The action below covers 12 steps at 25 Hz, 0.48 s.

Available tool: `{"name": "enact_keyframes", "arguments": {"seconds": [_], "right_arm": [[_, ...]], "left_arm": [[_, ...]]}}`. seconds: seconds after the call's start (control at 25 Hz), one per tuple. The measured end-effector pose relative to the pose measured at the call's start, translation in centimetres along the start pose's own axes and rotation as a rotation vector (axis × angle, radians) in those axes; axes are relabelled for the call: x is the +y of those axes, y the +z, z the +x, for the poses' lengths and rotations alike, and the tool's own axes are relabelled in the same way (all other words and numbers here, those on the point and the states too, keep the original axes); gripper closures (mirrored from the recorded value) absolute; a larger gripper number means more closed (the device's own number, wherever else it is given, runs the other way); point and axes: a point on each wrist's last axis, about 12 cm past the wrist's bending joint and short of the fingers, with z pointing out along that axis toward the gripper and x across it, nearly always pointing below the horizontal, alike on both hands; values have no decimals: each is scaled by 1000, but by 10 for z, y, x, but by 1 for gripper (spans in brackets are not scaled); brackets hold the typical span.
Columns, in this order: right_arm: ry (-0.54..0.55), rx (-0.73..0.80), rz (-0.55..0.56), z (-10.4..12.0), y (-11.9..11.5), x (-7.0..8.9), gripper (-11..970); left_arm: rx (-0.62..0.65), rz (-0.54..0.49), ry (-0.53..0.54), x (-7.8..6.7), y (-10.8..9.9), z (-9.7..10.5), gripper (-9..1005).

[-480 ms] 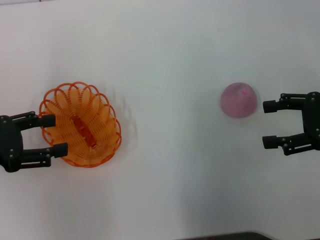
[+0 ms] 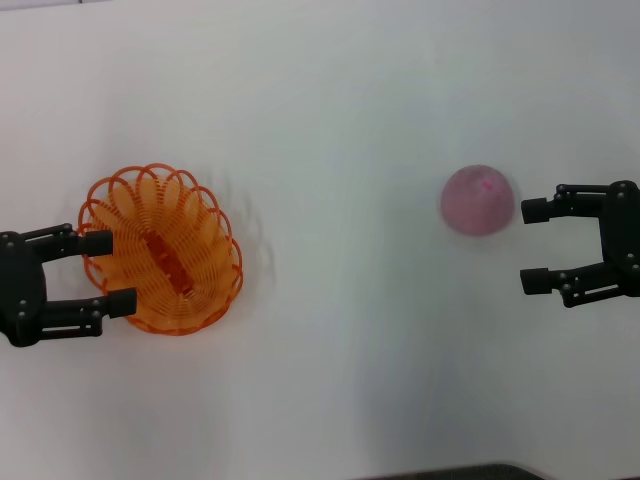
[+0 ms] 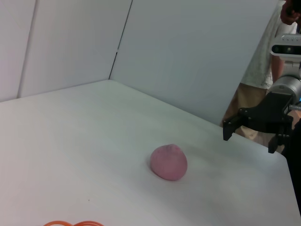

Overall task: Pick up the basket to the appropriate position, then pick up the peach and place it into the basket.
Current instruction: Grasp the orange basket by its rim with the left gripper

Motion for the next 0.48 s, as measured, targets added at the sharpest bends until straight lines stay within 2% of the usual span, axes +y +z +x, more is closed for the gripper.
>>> {"name": "enact_keyframes", "arguments": {"seconds": [0.28, 0.48], "right_arm": [[-4, 2, 1, -1, 0, -1, 18], [-1, 9, -2, -5, 0, -3, 18]], "left_arm": [[-1, 37, 12, -2, -2, -5, 146], [9, 61, 41, 0, -11, -27, 147]]}}
